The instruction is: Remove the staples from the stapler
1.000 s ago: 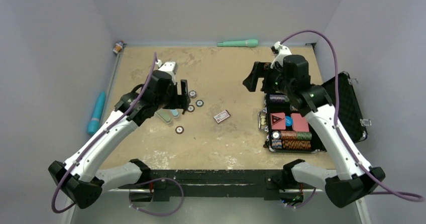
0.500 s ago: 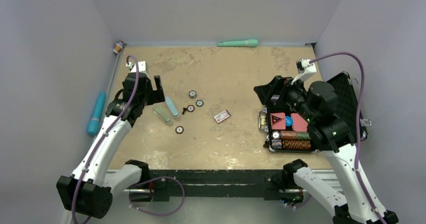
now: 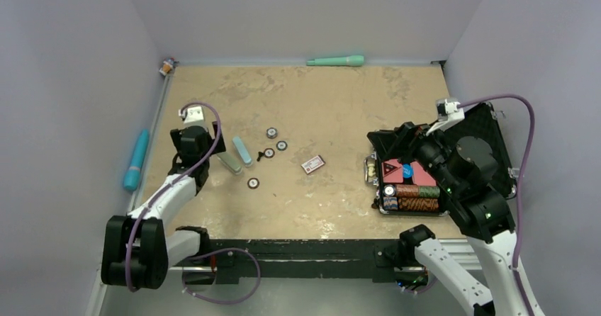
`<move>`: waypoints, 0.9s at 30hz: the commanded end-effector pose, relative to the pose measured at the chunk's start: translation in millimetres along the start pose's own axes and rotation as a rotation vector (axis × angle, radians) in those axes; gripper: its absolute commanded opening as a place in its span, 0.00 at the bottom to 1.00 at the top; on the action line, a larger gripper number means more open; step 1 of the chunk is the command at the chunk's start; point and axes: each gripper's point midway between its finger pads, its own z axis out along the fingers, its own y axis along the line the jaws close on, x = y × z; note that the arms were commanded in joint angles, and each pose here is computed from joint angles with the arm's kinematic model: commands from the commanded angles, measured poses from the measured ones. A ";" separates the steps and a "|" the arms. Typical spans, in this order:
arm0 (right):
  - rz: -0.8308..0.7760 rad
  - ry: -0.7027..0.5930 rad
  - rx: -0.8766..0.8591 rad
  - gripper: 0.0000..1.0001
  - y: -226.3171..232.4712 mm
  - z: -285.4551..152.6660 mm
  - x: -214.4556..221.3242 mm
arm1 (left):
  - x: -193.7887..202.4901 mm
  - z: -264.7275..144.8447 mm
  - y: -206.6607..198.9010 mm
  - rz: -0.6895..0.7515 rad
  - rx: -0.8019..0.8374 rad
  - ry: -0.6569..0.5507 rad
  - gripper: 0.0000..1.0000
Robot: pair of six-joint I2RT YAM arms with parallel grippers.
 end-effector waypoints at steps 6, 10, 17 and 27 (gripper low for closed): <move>-0.001 -0.109 -0.008 0.99 0.6 -37.4 -6.0 | -39.8 23.5 -32.6 0.076 0.167 -0.264 1.00; 0.027 -0.086 -0.005 0.99 -2.6 -44.8 8.3 | -31.3 29.4 -36.9 0.085 0.207 -0.273 1.00; 0.088 -0.038 0.010 0.99 -13.3 -47.3 39.6 | -22.2 29.3 -23.0 0.038 0.138 -0.322 1.00; 0.182 0.005 0.043 0.99 -23.0 -32.4 60.2 | -24.8 29.1 -22.5 0.032 0.135 -0.335 1.00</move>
